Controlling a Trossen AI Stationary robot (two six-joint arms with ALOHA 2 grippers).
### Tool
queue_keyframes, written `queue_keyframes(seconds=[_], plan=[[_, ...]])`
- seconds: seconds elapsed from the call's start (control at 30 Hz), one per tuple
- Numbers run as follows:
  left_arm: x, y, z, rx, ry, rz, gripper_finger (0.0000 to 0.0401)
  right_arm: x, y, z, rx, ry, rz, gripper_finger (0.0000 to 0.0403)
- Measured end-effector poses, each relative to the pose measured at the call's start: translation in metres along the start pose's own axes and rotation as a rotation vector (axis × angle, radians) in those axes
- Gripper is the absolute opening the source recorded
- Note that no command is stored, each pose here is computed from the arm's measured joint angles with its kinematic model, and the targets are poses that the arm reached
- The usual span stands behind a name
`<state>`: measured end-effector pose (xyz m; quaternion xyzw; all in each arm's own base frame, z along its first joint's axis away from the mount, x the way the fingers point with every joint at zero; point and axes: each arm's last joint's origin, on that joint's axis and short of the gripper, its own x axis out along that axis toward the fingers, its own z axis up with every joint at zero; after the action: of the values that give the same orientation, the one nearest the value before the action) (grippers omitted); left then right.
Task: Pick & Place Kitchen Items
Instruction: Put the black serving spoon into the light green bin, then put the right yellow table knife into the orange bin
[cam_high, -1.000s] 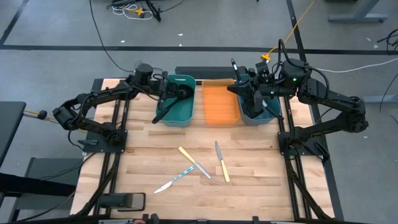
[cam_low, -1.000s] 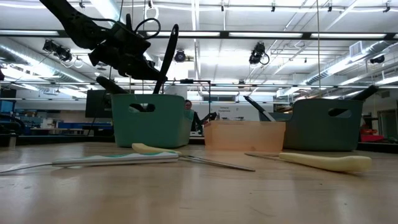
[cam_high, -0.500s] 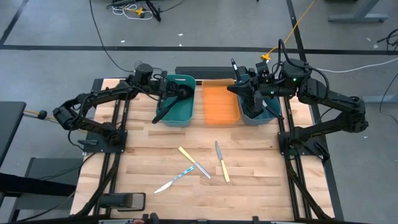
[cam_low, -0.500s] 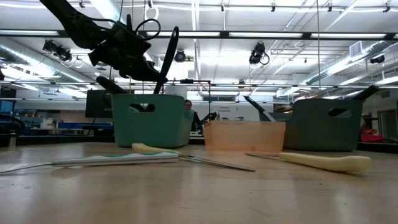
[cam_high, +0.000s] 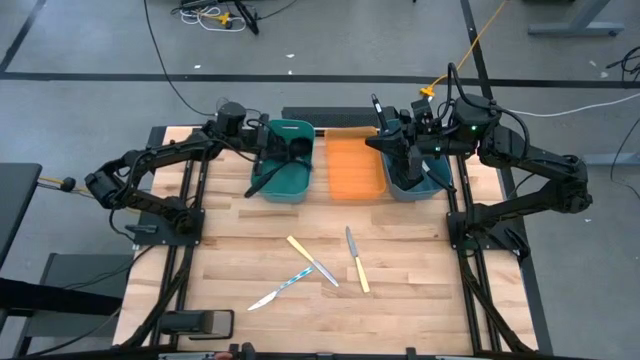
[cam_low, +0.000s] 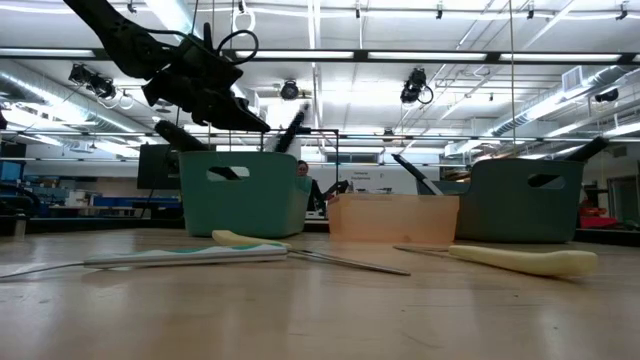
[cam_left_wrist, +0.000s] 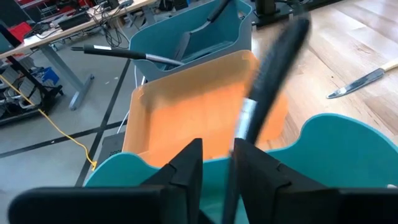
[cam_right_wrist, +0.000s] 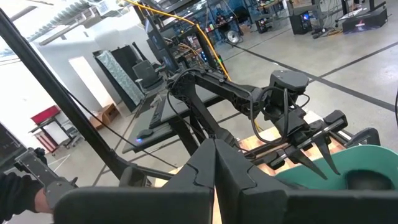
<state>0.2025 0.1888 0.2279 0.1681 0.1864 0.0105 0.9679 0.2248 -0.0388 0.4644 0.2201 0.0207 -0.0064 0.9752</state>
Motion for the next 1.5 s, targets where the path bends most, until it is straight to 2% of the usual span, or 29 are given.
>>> queue_keyframes(seconds=[0.77,1.17,1.5], plan=[[-0.001,0.0,0.002,-0.002,-0.005,0.008,0.0105,0.0,0.0,0.0,0.0,0.0,0.0,0.0004],[-0.016,0.007,0.036,-0.118,-0.1,0.054,0.0105,0.0,0.0,0.0,-0.03,0.0,0.0,0.0004],[-0.033,-0.012,0.071,-0.083,-0.21,0.032,0.0105,0.0,0.0,0.0,-0.104,0.0,0.0,0.0004]])
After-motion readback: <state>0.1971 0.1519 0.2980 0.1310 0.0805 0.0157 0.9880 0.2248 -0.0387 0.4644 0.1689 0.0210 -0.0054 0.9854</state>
